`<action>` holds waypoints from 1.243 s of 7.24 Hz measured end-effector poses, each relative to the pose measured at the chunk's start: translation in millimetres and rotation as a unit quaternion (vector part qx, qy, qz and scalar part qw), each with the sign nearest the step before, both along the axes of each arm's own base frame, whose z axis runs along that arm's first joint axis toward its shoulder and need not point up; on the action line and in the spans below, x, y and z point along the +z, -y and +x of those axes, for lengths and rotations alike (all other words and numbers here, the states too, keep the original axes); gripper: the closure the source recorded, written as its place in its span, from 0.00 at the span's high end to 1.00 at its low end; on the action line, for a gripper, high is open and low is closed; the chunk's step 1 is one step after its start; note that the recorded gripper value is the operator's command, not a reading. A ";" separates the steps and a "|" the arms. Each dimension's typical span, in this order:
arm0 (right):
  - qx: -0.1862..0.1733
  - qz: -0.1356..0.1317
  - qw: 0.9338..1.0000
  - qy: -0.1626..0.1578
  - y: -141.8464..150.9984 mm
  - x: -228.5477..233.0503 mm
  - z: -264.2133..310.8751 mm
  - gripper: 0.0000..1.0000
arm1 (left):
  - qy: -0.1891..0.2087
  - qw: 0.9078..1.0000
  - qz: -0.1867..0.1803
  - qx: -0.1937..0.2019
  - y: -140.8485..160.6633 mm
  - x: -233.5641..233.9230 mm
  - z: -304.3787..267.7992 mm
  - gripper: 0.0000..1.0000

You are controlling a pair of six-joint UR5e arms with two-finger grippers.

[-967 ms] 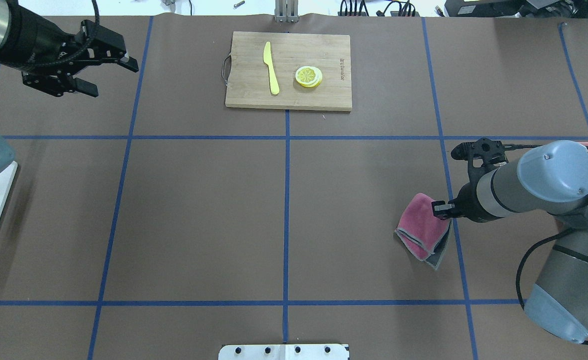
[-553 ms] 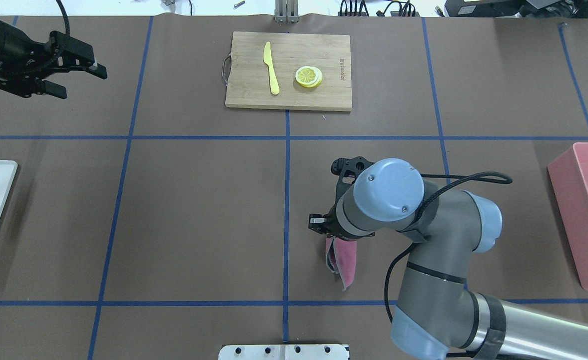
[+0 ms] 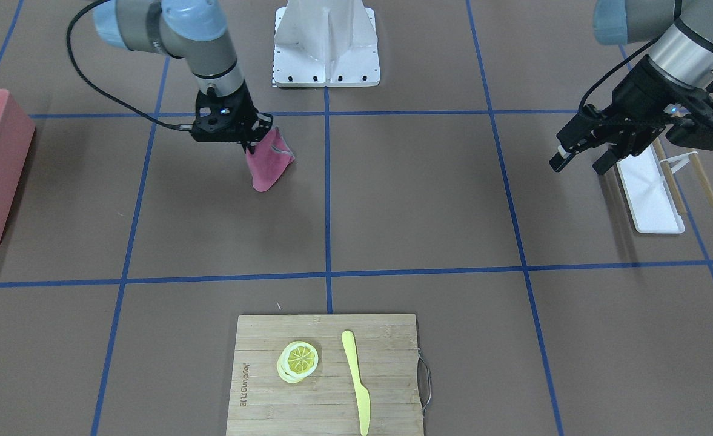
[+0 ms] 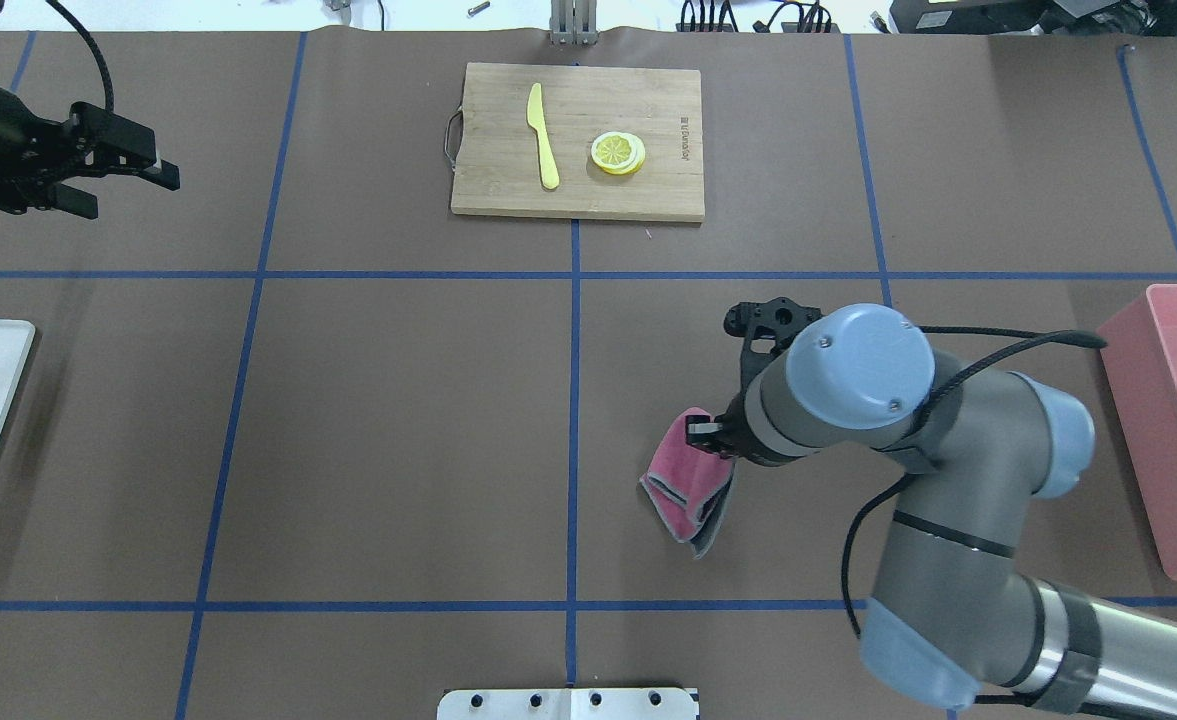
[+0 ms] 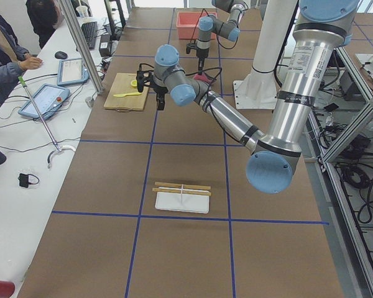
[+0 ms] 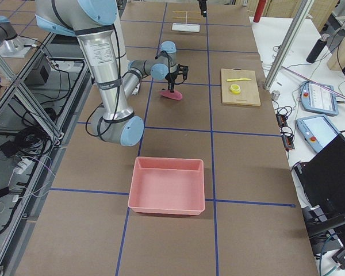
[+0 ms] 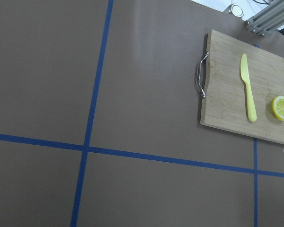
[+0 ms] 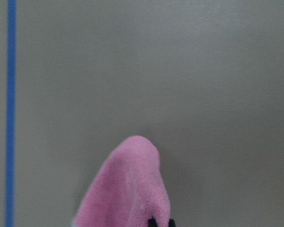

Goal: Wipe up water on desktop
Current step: 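Drag the pink cloth across the table surface with the right gripper, then carry the pink cloth with the right gripper over the pink bin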

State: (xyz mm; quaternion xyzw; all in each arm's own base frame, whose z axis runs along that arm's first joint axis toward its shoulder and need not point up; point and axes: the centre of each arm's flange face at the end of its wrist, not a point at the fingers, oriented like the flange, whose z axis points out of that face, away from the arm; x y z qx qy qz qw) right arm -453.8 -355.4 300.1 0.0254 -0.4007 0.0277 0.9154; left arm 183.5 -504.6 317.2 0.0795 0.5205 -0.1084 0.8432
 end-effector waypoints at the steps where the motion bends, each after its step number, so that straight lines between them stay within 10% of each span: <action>1: -0.018 0.010 1.000 -0.018 3.5 30.1 34.9 0.00 | 0.005 1.000 -0.002 -0.001 -0.1 8.3 -6.1 0.98; 6: 0.020 -0.030 0.999 0.029 5.1 -56.7 -56.2 0.00 | 0.017 0.999 0.008 0.026 -16.6 61.4 -60.9 0.98; 9: -0.012 0.002 1.000 -0.018 10.8 22.1 10.4 0.00 | 0.026 0.999 0.015 0.039 -9.5 75.6 -58.6 0.98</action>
